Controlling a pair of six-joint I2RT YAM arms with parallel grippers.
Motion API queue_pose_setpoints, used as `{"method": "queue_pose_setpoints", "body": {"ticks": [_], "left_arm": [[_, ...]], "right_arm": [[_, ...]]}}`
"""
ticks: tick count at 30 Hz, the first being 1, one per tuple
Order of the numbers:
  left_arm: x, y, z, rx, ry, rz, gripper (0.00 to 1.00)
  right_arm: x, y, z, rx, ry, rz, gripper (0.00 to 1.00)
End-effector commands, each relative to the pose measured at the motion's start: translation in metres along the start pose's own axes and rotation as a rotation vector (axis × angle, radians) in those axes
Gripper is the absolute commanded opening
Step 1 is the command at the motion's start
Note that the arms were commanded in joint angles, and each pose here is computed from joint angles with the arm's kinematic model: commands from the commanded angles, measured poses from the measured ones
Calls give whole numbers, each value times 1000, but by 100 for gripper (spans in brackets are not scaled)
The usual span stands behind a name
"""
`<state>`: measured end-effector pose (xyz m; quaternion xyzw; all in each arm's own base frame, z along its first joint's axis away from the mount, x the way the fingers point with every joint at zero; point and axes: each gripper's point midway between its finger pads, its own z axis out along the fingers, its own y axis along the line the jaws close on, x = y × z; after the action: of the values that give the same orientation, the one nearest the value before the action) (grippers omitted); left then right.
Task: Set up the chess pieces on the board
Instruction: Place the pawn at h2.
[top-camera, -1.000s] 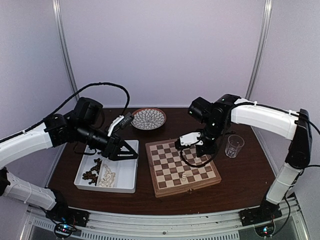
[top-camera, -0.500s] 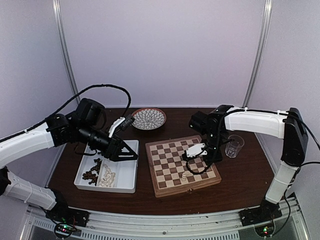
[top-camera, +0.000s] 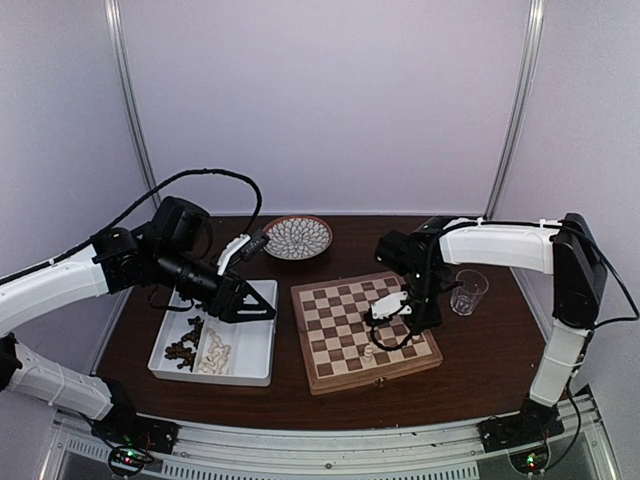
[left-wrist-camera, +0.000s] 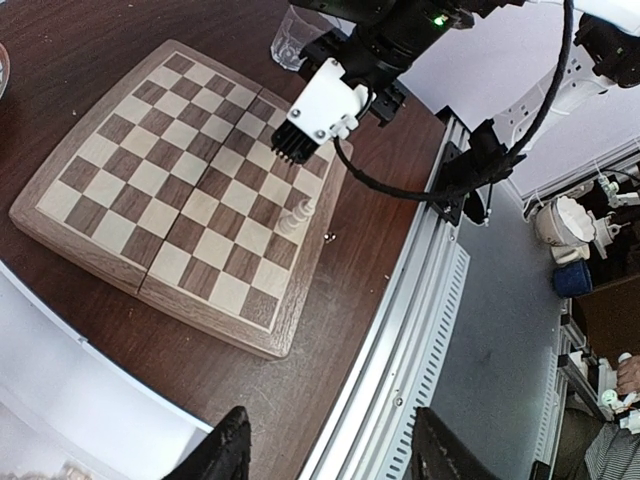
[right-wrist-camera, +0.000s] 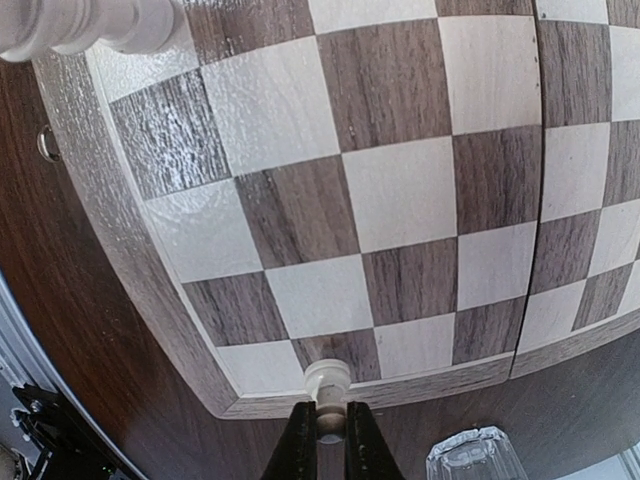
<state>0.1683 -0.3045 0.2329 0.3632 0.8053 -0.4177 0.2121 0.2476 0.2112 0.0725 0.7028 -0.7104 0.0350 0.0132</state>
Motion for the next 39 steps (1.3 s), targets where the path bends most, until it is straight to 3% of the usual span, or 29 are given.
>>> {"method": "queue_pose_setpoints", "body": {"ticks": [1, 19, 24, 29, 35, 39], "left_arm": [[1, 5, 2, -10, 1, 7, 55], [2, 5, 6, 6, 8, -4, 55], [2, 5, 6, 4, 8, -4, 55], [1, 5, 6, 2, 9, -3, 55], [6, 18, 7, -61, 24, -11, 55], [22, 82, -3, -354, 76, -152, 54]], "right_arm": [[4, -2, 6, -6, 19, 11, 8], [5, -6, 15, -26, 18, 30, 10], [5, -6, 12, -22, 14, 38, 17], [-2, -7, -20, -10, -51, 65, 25], [-16, -11, -88, 30, -219, 108, 26], [-20, -6, -122, 26, -363, 148, 26]]}}
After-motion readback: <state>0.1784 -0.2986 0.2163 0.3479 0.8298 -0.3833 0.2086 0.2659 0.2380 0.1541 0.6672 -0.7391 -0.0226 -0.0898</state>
